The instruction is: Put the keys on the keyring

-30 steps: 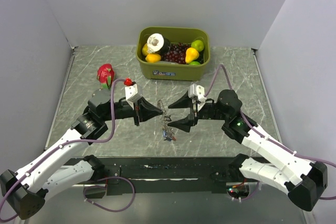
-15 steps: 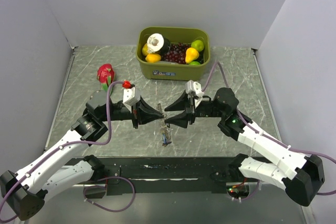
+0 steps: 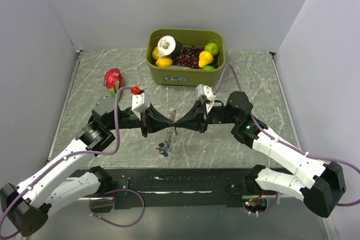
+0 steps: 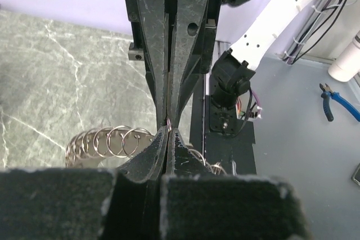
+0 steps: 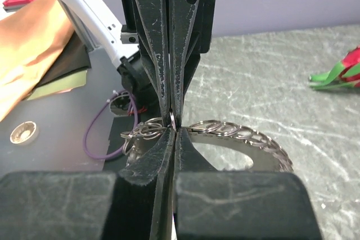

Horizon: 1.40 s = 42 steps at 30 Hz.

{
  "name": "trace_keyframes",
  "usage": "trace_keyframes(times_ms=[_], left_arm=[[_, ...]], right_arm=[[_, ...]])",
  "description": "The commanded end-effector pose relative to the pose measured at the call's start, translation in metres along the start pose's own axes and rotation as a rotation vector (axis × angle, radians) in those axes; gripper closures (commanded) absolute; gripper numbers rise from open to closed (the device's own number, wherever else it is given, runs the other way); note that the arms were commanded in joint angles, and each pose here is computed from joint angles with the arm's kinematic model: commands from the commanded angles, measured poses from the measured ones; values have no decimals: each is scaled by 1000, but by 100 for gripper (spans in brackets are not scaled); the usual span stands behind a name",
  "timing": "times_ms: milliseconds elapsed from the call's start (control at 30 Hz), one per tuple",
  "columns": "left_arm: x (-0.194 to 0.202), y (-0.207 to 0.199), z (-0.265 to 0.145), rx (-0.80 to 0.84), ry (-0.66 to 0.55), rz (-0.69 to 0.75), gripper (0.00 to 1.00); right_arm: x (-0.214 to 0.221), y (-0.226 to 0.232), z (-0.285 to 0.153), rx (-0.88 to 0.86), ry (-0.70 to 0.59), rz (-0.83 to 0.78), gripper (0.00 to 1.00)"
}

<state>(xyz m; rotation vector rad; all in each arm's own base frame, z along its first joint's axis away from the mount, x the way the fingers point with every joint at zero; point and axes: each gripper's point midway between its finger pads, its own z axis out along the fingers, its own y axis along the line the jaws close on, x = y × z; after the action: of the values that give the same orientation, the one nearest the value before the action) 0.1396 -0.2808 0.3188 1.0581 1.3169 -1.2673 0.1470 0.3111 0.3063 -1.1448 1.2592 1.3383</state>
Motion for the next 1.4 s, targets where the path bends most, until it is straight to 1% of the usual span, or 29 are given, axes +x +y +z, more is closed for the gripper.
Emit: trace_keyframes(times_ms=[0, 33, 67, 100, 133, 167, 200, 233, 267, 300, 333, 367, 400, 433, 500, 567, 667, 833, 1167, 1267, 1367], left_arm=[[-30, -12, -4, 20, -30, 94, 98], [-31, -8, -4, 3, -21, 112, 90], [-31, -7, -5, -8, -9, 116, 85], [-30, -6, -7, -22, 22, 102, 72], [-27, -3, -7, -35, 44, 106, 66], [-34, 0, -8, -56, 46, 117, 59], [-24, 0, -11, -68, 103, 76, 50], [-19, 9, -10, -80, 141, 108, 47], [-29, 11, -10, -95, 147, 127, 45], [-17, 12, -13, -98, 212, 87, 43], [-9, 18, -10, -95, 255, 85, 42], [-14, 20, -10, -104, 271, 86, 41], [-9, 23, -9, -102, 301, 76, 40], [6, 26, -9, -94, 363, 45, 39], [8, 28, -6, -77, 383, 36, 38], [12, 28, -2, -53, 385, 22, 37], [17, 34, 1, -61, 409, 7, 37], [22, 33, 8, -19, 425, -44, 42], [18, 30, 22, 12, 382, -37, 50], [23, 30, 25, 18, 395, -48, 56], [28, 31, 27, 17, 418, -61, 58]], right_arm=[[-20, -9, -1, 50, 7, -57, 100], [-17, -11, -1, 53, 25, -77, 100], [-13, -12, -2, 59, 66, -38, 100], [-13, -13, -2, 60, 84, -60, 100], [-15, -16, -1, 58, 101, -86, 100], [-7, -15, -4, 59, 144, -56, 100], [-4, -16, -5, 56, 168, -74, 100], [-7, -18, -3, 51, 186, -80, 100], [4, -16, -7, 49, 239, -42, 100], [5, -17, -8, 41, 261, -62, 100], [3, -19, -6, 33, 278, -66, 100], [6, -18, -7, 24, 301, -56, 100], [13, -16, -11, 11, 338, -48, 100], [13, -17, -10, 2, 355, -47, 100], [20, -14, -13, -18, 393, -34, 100], [20, -14, -12, -26, 400, -36, 100], [23, -14, -13, -28, 407, -37, 100], [22, -12, -12, -41, 380, -45, 100], [23, -14, -8, -38, 366, -35, 100], [22, -14, -8, -36, 357, -42, 100], [19, -15, -9, -26, 351, -49, 100]])
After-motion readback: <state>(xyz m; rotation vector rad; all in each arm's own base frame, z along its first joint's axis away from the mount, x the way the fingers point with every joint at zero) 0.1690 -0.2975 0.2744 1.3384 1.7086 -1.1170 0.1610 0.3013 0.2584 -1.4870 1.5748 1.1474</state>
